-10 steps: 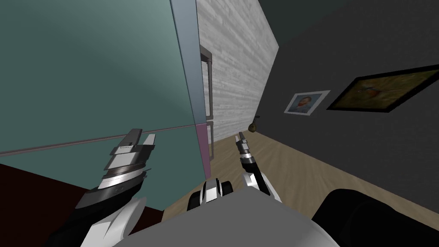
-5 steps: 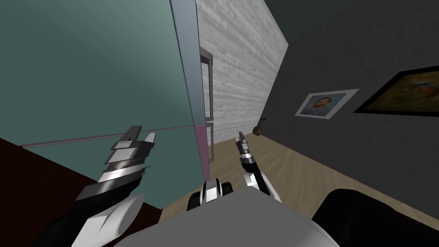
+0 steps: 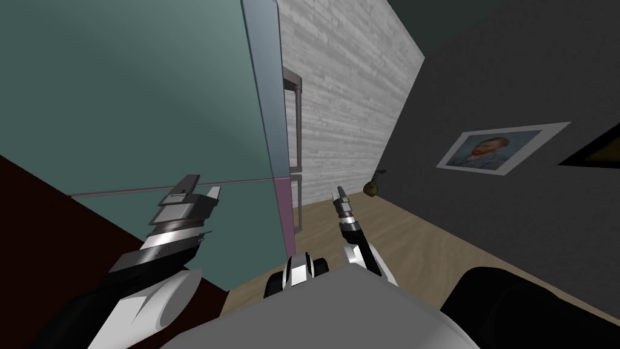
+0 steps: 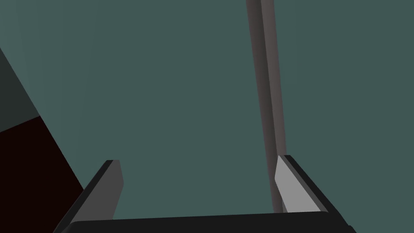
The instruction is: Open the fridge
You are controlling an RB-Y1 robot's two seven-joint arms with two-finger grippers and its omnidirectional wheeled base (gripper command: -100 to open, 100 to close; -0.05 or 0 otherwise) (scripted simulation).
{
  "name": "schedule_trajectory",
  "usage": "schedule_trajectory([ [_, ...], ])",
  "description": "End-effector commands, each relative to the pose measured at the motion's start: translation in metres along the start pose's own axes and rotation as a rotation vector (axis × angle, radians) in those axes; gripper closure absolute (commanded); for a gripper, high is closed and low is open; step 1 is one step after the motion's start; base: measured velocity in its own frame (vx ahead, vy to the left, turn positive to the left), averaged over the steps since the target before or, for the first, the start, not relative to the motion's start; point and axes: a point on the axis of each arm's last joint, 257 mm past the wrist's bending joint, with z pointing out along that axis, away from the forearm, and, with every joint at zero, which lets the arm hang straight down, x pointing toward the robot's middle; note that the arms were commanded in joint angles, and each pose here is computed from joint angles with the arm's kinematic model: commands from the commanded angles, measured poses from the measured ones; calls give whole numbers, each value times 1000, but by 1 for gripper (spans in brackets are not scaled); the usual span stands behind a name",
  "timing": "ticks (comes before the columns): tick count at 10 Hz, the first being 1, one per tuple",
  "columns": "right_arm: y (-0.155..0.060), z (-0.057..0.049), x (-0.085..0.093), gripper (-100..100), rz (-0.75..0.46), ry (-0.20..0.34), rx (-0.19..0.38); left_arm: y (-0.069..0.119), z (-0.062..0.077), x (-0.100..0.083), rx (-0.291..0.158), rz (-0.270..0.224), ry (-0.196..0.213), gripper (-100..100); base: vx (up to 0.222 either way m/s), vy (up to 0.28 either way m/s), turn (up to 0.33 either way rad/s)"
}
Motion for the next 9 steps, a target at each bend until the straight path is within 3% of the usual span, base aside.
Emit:
schedule_trajectory([
  [1,0,0,0,0,0,0,0,1,7,1,-19,-35,5,-100,48,-69,103],
  [9,0,0,0,0,0,0,0,20,22,1,-118,-135,15,-100,37,-89,133],
])
